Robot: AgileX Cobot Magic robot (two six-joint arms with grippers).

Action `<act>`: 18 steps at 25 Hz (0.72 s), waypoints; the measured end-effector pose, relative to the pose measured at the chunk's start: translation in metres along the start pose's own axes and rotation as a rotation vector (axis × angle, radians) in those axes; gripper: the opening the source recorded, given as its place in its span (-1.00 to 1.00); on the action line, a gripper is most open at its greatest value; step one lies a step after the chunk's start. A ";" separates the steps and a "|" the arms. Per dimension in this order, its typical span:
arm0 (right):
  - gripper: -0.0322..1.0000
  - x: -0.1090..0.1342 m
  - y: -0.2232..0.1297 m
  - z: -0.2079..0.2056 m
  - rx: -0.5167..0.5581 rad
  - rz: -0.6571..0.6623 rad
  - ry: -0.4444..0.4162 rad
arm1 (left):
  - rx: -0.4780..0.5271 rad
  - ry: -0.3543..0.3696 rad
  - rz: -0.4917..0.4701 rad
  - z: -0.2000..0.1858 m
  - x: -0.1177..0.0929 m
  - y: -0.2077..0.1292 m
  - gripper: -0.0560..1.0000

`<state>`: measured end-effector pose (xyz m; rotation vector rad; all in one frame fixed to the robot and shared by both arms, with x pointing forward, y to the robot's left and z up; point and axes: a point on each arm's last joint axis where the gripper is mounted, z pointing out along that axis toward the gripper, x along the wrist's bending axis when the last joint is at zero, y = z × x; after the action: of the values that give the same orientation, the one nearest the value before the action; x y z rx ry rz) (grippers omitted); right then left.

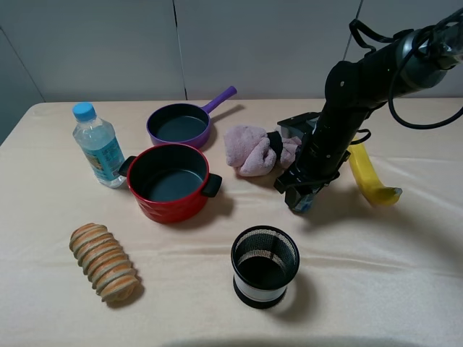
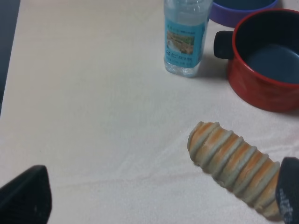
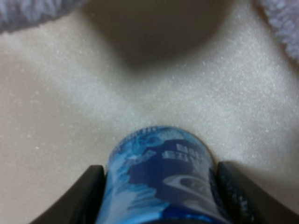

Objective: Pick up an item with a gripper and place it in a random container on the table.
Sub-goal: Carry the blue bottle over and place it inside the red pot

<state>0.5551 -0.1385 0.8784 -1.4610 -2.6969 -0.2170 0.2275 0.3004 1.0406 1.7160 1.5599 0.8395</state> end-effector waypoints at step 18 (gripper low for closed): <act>-0.21 0.011 -0.006 -0.057 0.014 0.030 0.024 | 0.000 0.000 0.000 0.000 0.000 0.000 0.94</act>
<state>0.5437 -0.1416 0.9351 -1.4837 -2.6505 -0.2130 0.2275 0.3004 1.0406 1.7160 1.5599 0.8395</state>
